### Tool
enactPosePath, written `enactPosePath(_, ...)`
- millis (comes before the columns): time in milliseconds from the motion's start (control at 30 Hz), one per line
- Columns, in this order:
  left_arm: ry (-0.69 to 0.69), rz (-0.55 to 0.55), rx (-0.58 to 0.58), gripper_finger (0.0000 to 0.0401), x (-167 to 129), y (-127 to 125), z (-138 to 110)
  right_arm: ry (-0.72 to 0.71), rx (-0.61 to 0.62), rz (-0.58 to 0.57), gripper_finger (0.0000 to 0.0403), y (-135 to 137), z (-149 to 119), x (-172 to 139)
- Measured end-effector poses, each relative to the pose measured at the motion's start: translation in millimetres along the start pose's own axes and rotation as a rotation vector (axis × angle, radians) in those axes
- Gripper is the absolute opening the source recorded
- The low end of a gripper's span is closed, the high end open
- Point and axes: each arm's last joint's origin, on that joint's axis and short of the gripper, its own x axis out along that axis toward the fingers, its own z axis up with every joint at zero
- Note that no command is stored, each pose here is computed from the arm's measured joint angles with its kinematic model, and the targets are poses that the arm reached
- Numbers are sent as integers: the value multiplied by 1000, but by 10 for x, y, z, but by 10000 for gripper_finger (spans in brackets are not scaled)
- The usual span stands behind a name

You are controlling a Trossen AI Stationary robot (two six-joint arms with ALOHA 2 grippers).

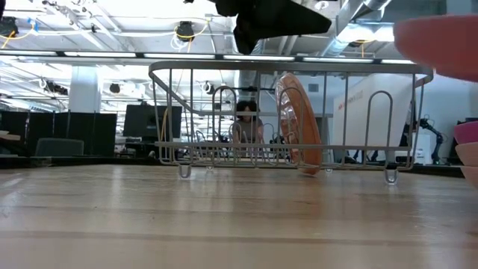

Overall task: Sort dishes
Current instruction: Put the light pink plate in the dish rack

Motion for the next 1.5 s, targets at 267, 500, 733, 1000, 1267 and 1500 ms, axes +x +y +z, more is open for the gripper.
enactPosePath(267,-45,-6,-155,209,-1,-6,44,-20,6,-16,0,-24,81,-72)
enactPosePath(500,-78,-15,-191,240,-3,-12,76,-40,0,-32,0,-40,98,-88)
enactPosePath(733,-91,-9,-253,268,-2,-1,89,-74,7,-62,0,-69,191,-36)
enactPosePath(1000,-74,57,-336,272,19,118,74,-84,1,-86,0,-100,307,35)
enactPosePath(1267,-62,106,-413,272,32,229,69,-80,22,-101,0,-126,367,75)
enactPosePath(1500,-66,106,-411,269,33,236,74,-83,41,-111,0,-143,412,103)
